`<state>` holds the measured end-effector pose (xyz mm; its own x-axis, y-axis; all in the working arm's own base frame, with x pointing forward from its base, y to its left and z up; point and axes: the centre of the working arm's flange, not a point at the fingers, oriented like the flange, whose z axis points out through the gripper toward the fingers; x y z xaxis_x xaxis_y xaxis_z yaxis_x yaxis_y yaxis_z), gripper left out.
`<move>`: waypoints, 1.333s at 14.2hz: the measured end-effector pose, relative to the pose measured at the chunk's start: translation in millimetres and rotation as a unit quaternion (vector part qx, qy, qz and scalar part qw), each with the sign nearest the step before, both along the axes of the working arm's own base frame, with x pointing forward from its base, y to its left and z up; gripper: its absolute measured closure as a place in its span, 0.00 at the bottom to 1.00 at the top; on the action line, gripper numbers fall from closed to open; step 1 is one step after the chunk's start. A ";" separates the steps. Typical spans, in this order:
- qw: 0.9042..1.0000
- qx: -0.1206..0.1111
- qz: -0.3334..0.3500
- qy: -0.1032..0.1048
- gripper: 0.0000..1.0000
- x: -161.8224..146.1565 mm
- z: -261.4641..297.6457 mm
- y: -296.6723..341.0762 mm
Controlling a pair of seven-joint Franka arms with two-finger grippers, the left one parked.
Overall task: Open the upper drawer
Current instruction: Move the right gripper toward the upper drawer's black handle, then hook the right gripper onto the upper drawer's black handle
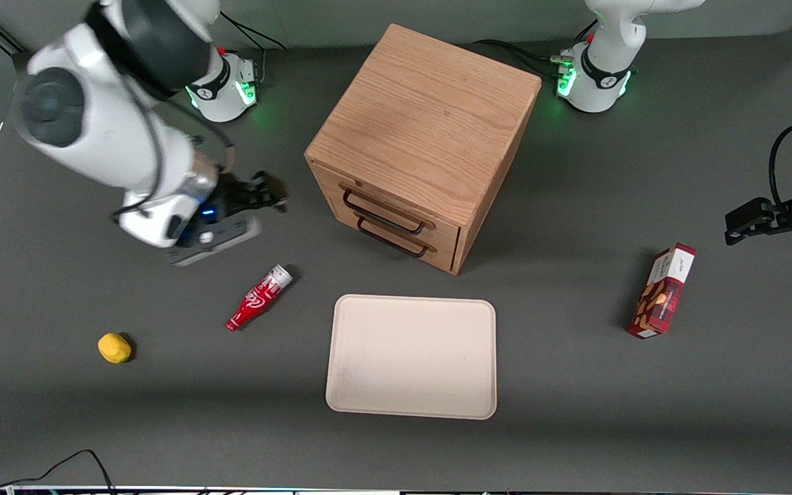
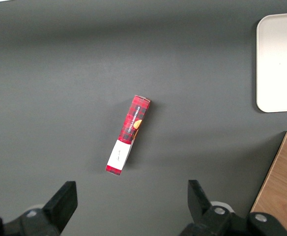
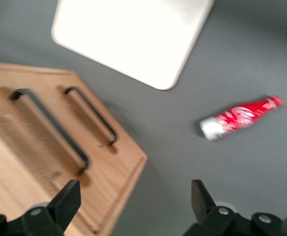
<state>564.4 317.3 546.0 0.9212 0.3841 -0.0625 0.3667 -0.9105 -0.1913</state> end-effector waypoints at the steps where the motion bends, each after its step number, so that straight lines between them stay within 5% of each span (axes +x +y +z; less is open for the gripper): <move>1: 1.000 -0.001 0.024 -0.001 0.00 -6.7 -5.8 27.7; 6: 0.996 0.012 0.087 0.017 0.00 -6.3 -42.2 76.9; 13: 0.991 0.036 0.126 -0.005 0.00 4.7 -60.7 91.0; 19: 0.980 0.048 0.195 0.013 0.00 5.5 -100.9 104.5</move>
